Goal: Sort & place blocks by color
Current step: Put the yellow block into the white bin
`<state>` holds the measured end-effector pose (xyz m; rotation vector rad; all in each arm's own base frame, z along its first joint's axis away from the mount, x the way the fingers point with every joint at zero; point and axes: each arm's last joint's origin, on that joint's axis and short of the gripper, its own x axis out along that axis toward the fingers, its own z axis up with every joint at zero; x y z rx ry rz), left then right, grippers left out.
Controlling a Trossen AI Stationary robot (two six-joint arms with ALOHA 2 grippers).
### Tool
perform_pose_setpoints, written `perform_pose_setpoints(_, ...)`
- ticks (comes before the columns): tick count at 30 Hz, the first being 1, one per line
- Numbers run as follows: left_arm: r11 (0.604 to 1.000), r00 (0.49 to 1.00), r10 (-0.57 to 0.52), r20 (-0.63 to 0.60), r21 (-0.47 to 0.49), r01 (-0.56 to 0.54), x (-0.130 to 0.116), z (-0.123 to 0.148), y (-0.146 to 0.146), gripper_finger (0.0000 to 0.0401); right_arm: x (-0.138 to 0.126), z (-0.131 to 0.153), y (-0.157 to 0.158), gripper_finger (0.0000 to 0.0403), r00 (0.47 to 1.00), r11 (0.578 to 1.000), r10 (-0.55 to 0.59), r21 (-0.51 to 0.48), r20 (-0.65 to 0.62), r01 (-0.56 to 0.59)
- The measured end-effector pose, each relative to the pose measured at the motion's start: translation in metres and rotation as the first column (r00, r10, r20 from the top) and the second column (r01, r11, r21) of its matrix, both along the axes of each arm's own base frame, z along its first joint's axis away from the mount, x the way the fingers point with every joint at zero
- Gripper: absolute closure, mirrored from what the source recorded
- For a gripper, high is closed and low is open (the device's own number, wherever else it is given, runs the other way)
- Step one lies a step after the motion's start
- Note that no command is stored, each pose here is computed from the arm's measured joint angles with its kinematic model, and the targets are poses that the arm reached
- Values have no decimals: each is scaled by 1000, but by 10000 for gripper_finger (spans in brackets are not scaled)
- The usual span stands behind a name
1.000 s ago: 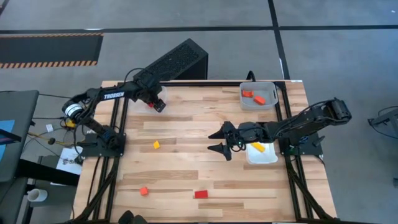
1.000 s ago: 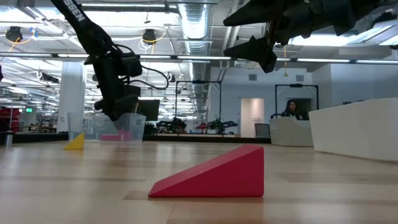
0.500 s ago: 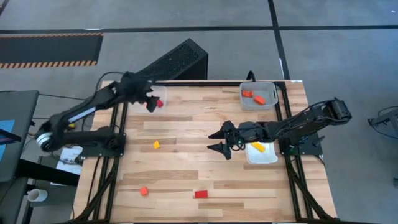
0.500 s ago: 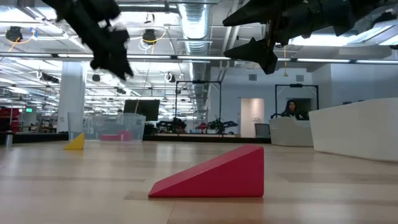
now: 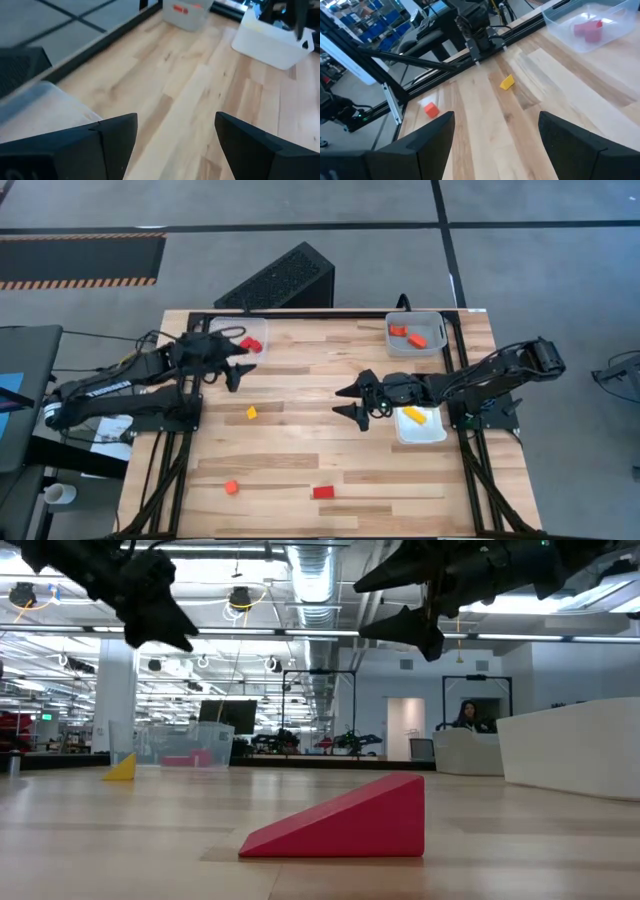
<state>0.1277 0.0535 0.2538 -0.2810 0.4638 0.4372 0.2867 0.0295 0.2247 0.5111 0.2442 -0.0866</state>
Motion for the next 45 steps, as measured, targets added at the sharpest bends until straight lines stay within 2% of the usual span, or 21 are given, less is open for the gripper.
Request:
perform_pose_setpoints(6,997,999,-36,-30,-64,34,7,-30,-8,147,0,0,4,95,1000,1000,13,0,0,-13)
perform_pose_setpoints(10,993,995,-103,-13,-60,102,13,-34,-18,147,0,0,3,94,1000,999,17,-28,-1,-17)
perform_pose_setpoints(15,988,987,-155,45,-7,156,20,-28,-34,147,0,0,0,94,1000,1000,7,-30,-1,-7)
perform_pose_setpoints(19,988,989,-147,35,43,145,21,-28,-40,147,0,0,0,94,1000,1000,8,-24,-1,-8)
perform_pose_setpoints(23,987,988,-153,17,54,152,22,-29,-44,147,0,0,2,94,1000,1000,15,-28,-1,-15)
perform_pose_setpoints(37,960,952,-280,-125,-9,281,51,-57,-67,147,2,-6,0,94,1000,1000,2,-27,-29,-2)
perform_pose_setpoints(42,959,941,-283,-187,-33,282,56,-68,-70,147,5,-17,0,94,997,999,-31,20,-69,32)
perform_pose_setpoints(45,962,935,-273,-225,-53,268,56,-73,-70,147,7,-11,0,94,999,999,-36,38,-31,37)
